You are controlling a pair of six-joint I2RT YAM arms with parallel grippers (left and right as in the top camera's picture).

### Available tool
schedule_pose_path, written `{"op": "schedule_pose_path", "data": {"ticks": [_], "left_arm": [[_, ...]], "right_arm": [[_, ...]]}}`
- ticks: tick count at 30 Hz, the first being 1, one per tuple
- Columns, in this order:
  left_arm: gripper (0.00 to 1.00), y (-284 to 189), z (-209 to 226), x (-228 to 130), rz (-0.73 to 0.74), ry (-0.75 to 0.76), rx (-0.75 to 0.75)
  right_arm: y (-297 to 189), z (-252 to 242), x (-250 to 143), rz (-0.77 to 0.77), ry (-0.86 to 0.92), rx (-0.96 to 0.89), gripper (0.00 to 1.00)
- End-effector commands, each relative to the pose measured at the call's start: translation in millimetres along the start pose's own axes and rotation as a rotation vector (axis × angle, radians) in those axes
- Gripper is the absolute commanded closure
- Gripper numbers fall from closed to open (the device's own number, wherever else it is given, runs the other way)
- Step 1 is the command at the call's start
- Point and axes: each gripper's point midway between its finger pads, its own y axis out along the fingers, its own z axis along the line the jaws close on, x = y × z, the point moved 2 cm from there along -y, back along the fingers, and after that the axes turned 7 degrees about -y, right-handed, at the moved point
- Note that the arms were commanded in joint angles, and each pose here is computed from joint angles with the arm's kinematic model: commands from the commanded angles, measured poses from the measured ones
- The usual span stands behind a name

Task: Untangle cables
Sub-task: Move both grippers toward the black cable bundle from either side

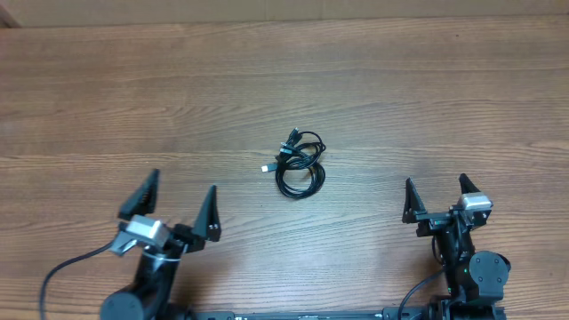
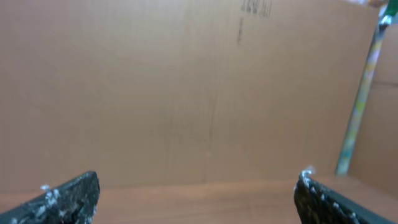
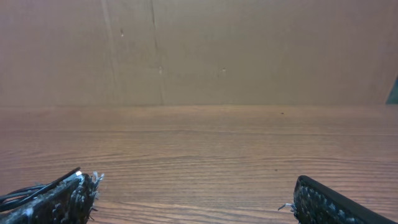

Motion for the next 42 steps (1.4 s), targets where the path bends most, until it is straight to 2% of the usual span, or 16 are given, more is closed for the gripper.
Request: {"op": "schedule_pose_path", "data": {"ticks": [1, 7, 11, 14, 17, 19, 22, 24, 28, 30, 32, 35, 38, 42], "left_arm": [[0.0, 2, -9, 51, -0.02, 0.056, 0.041], [0.0, 24, -26, 81, 0.27, 0.015, 0.051], [0.0, 36, -24, 81, 0.527, -0.053, 0.124], [0.0, 43, -22, 68, 0.728, -0.114, 0.161], [0.01, 54, -25, 48, 0.859, -0.198, 0.125], [0.01, 57, -33, 29, 0.951, -0.308, 0.086], [0.0, 59, -43, 5, 1.087, -0.455, 0.03], [0.0, 63, -41, -9, 1.151, -0.501, 0.029], [0.0, 66, -32, -37, 1.269, -0.563, 0.078], [0.0, 64, -29, -48, 1.325, -0.594, 0.1], [0.01, 60, -26, -58, 1.384, -0.621, 0.13], [0.01, 57, -22, -70, 1.44, -0.641, 0.167], [0.0, 58, -18, -79, 1.475, -0.658, 0.186], [0.0, 60, -15, -88, 1.508, -0.675, 0.199]], "right_arm": [[0, 0, -2, -0.003, -0.002, -0.006, 0.0], [0, 0, -2, -0.003, -0.002, -0.006, 0.0], [0, 3, -1, -0.009, -0.003, 0.015, 0.0], [-3, 30, 5, -0.032, 0.076, 0.198, 0.0], [-15, 66, 8, 0.005, 0.269, 0.453, 0.0], [-28, 88, 9, 0.059, 0.393, 0.619, 0.0], [-36, 97, 19, 0.079, 0.518, 0.705, 0.0], [-39, 97, 36, 0.016, 0.532, 0.734, 0.0], [-65, 100, 96, -0.267, 0.345, 0.827, 0.0], [-78, 95, 131, -0.384, 0.245, 0.799, 0.0], [-85, 89, 159, -0.419, 0.17, 0.734, 0.0], [-86, 71, 193, -0.36, 0.096, 0.56, 0.0], [-83, 50, 214, -0.163, 0.049, 0.384, 0.0], [-71, 39, 218, 0.142, 0.072, 0.354, 0.0]]}}
